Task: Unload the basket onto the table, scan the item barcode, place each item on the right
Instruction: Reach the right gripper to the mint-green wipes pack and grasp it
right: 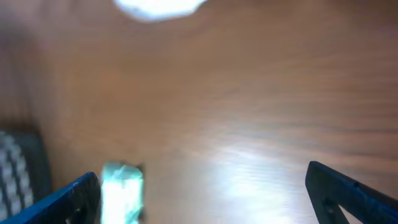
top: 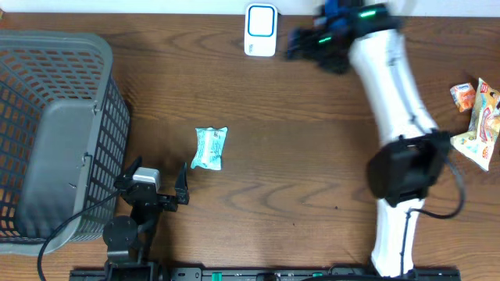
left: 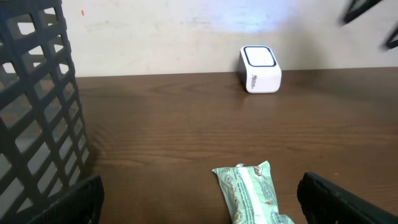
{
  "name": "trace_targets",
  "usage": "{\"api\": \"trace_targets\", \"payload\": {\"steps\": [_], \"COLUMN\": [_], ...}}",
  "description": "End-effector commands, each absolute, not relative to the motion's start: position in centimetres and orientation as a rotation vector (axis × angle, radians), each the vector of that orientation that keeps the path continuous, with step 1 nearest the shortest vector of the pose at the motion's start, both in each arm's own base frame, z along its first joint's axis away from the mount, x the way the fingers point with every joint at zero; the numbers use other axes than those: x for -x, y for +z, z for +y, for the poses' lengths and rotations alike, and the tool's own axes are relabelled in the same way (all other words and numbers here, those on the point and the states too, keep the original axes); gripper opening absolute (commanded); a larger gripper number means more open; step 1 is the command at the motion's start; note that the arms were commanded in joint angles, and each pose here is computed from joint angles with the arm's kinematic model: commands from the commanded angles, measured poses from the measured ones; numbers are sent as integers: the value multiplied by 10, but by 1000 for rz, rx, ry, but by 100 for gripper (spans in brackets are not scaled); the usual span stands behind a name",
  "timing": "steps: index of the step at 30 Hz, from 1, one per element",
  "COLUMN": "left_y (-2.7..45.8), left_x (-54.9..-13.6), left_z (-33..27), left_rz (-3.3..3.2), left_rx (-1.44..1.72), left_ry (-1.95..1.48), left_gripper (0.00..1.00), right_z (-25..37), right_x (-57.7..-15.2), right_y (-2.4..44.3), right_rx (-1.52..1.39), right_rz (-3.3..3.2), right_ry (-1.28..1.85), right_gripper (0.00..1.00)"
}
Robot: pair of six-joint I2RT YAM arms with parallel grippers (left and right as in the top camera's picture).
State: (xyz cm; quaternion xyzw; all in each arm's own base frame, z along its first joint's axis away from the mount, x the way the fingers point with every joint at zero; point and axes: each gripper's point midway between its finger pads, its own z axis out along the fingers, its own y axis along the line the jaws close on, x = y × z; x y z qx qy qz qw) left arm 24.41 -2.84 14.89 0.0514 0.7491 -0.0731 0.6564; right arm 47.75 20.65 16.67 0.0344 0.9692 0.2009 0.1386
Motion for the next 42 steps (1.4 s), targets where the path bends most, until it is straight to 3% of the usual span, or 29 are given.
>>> {"api": "trace_targets", "payload": {"steps": [1, 7, 12, 20, 23, 30, 32, 35, 37, 42], "left_y": [133, 133, 133, 133, 133, 133, 133, 133, 133, 133], "left_x": [-243, -243, -243, -243, -243, -243, -243, -243, -243, -243], "left_z": [-29, -29, -29, -29, -29, -29, -29, -29, -29, -29], "left_rz": [1741, 1741, 1741, 1741, 1741, 1741, 1741, 1741, 1741, 1741], "left_rx": [-111, -111, -111, -111, -111, -111, -111, -111, -111, -111], "left_ry": [-178, -178, -178, -178, -178, -178, -178, -178, -178, -178], "left_gripper": [98, 98, 98, 97, 98, 98, 98, 98, 98, 98], "right_z": [274, 357, 369, 397, 397, 367, 336, 276, 241, 214], "right_x": [-443, -397, -375, -337, -325, -302, -303, -326, -344, -366], "right_y": [137, 96, 75, 20, 7, 4, 5, 23, 44, 71], "right_rx": [30, 245, 244, 390, 449, 620, 706, 657, 544, 256], "right_rz": [2858, 2795, 2754, 2823, 2879, 2966, 2954, 2817, 2693, 2666], "right_ry": [574, 470, 250, 174, 180, 25, -193, -659, -891, -872], "right_gripper": [99, 99, 99, 99, 92, 79, 73, 73, 79, 90]}}
